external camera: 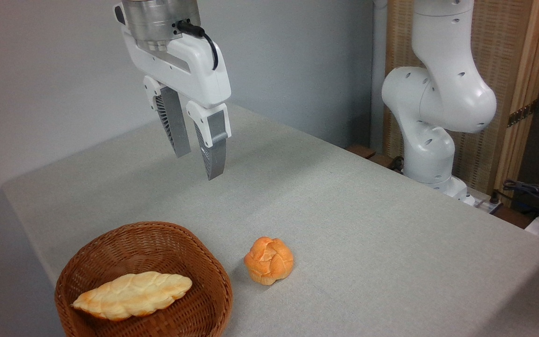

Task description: Put bread into the basket

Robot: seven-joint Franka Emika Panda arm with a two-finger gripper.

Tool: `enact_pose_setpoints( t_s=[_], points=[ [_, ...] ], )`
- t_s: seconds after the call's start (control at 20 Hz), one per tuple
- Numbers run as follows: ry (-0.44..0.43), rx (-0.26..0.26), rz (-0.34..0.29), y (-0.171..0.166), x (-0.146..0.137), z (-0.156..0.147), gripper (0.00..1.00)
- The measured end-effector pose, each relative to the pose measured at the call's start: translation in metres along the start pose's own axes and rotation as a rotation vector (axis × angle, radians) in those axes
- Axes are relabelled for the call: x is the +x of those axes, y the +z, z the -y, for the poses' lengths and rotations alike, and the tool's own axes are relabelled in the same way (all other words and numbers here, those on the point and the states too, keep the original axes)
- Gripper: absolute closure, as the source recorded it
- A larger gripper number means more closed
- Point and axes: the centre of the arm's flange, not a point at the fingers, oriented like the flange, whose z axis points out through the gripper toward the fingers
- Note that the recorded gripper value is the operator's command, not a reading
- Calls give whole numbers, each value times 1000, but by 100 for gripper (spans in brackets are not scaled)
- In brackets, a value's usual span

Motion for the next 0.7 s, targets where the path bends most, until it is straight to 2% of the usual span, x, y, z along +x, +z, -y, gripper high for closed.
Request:
enact_pose_setpoints(
  t_s=[0.7],
  points=[
    [-5,2,-2,-1,-2,2,0]
  ],
)
